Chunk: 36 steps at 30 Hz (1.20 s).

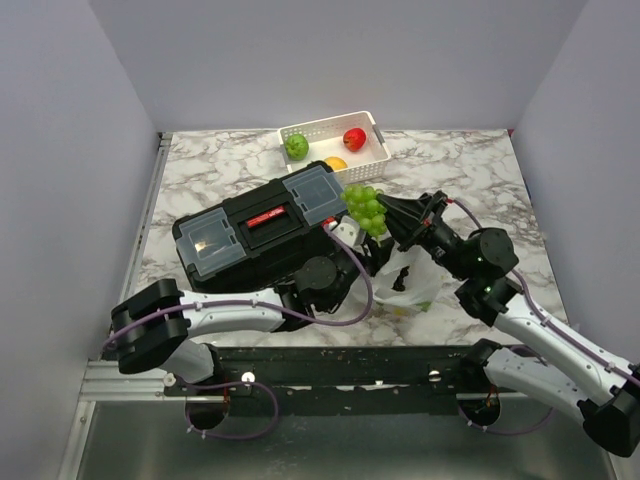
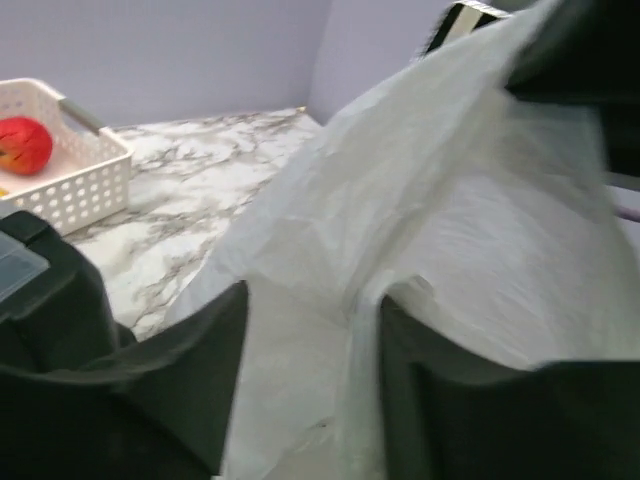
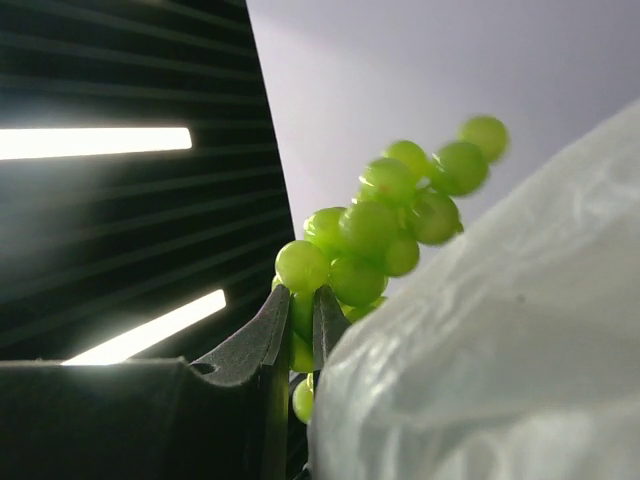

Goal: Take the fake fruits out of the plastic bag
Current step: Adjust the plastic bag at the center of the board.

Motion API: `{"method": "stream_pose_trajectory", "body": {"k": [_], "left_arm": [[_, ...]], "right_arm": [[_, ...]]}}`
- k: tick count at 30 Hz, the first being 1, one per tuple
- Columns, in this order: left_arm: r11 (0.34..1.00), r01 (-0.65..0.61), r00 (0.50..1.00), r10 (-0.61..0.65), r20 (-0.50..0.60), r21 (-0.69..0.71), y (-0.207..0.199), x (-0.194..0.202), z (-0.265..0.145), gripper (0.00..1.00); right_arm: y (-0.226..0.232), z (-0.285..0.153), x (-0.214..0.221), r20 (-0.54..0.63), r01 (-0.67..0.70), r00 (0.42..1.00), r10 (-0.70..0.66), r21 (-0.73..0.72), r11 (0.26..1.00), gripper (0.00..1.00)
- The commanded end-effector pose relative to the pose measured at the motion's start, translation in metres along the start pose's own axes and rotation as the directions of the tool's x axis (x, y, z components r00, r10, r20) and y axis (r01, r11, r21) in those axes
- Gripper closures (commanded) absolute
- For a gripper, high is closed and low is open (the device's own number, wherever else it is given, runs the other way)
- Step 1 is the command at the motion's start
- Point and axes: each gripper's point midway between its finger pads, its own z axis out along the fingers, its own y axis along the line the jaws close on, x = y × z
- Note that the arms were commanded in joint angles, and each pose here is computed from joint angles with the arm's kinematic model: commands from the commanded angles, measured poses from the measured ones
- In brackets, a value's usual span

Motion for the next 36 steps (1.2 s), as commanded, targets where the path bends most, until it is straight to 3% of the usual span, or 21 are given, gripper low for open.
{"method": "stream_pose_trajectory", "body": {"k": [1, 4, 7, 12, 16, 18, 23, 29, 32, 36], "left_arm": [[0.987, 0.001, 1.0, -0.006, -0.028, -0.158, 0.033, 0.004, 0.005, 0.64], [0.997, 0.026, 0.999, -0.028, -0.026, -0.076, 0.033, 0.012, -0.02, 0.84], [0.996, 0.008, 0.995, -0.018, -0.103, -0.094, 0.047, 0.03, -0.04, 1.0], [0.997, 0.023, 0.991, -0.032, -0.134, -0.069, 0.058, 0.035, -0.071, 1.0], [0.998, 0.052, 0.984, -0.056, -0.17, -0.03, 0.058, 0.022, -0.096, 1.0], [0.997, 0.071, 0.981, -0.076, -0.181, -0.034, 0.059, 0.01, -0.102, 1.0], [0.977, 0.09, 0.954, -0.14, -0.264, -0.192, 0.079, -0.009, -0.103, 1.0], [0.964, 0.115, 0.937, -0.185, -0.295, -0.239, 0.085, -0.02, -0.097, 1.0], [0.959, 0.144, 0.925, -0.218, -0.311, -0.242, 0.088, -0.018, -0.093, 1.0], [0.965, 0.166, 0.922, -0.225, -0.315, -0.202, 0.081, -0.018, -0.09, 1.0]], "right_arm": [[0.032, -0.011, 0.018, -0.019, 0.04, 0.999, -0.042, -0.07, 0.997, 0.99], [0.029, -0.022, 0.022, -0.039, 0.063, 0.997, -0.066, -0.074, 0.995, 0.99], [0.031, -0.033, 0.03, -0.084, 0.071, 0.993, -0.082, -0.123, 0.99, 0.99], [0.015, -0.045, 0.048, -0.208, 0.131, 0.966, -0.153, -0.116, 0.985, 0.99], [-0.017, -0.054, 0.05, -0.249, 0.315, 0.917, -0.313, -0.034, 0.949, 0.99], [-0.033, -0.056, 0.056, -0.322, 0.438, 0.85, -0.418, -0.011, 0.899, 0.99], [-0.059, -0.065, 0.066, -0.484, 0.647, 0.658, -0.577, -0.029, 0.762, 0.99], [-0.102, -0.072, 0.053, -0.611, 0.757, 0.513, -0.603, -0.009, 0.653, 0.99], [-0.119, -0.08, 0.05, -0.657, 0.771, 0.465, -0.593, -0.028, 0.636, 0.99], [-0.145, -0.079, 0.015, -0.632, 0.83, 0.5, -0.592, 0.153, 0.537, 0.99]]}}
